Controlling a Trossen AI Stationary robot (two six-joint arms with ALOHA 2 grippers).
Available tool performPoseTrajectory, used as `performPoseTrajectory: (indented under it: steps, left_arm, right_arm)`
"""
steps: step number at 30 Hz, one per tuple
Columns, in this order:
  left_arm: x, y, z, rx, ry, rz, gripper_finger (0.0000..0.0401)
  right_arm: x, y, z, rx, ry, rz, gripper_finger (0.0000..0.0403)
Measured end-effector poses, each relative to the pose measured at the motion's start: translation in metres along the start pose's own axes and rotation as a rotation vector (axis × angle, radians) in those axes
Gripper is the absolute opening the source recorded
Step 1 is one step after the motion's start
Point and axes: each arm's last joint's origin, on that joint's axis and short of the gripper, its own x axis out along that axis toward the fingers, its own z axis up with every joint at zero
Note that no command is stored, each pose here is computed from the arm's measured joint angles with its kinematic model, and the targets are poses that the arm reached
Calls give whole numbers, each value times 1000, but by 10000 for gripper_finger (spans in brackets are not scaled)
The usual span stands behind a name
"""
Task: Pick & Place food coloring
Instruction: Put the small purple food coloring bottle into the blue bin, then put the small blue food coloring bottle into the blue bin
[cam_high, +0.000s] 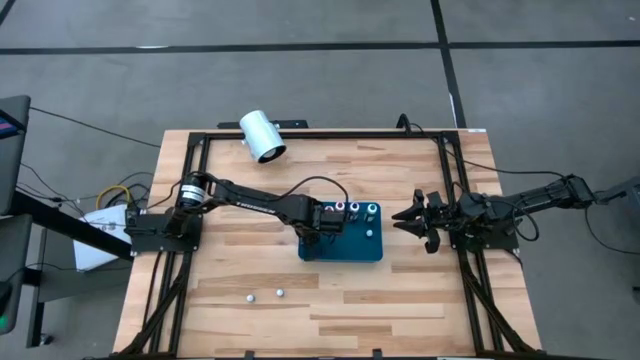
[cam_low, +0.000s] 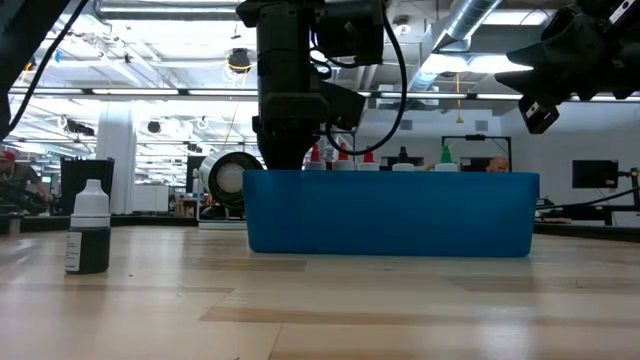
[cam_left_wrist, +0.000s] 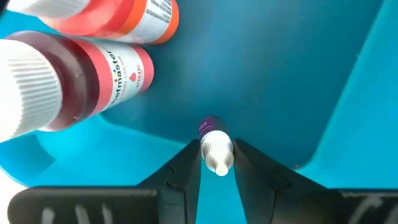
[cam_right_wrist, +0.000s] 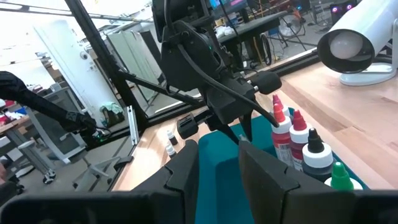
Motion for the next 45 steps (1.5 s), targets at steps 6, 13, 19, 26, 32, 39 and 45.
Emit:
performPoseTrajectory:
  steps: [6, 13, 19, 26, 32, 39, 45]
  left_arm:
    - [0, 0, 0, 0, 2, -7, 85]
    - [0, -1, 0, -1, 5, -18, 106]
    - [0, 0, 0, -2, 3, -11, 123]
    - [-12, 5, 4, -13, 17, 5, 124]
    - [-36, 9, 6, -34, 61, 25, 124]
    - [-77, -3, -8, -44, 156, 44, 124]
    - [-121, -31, -42, -50, 118, 102, 124]
  right_arm:
    - [0, 0, 0, 0, 0, 1, 102]
    - [0, 0, 0, 0, 0, 1, 102]
    - [0, 0, 0, 0, 0, 2, 102]
    - [0, 0, 0, 0, 0, 1, 102]
    - [0, 0, 0, 0, 0, 1, 102]
    - [0, 0, 0, 0, 0, 2, 102]
    - [0, 0, 0, 0, 2, 6, 102]
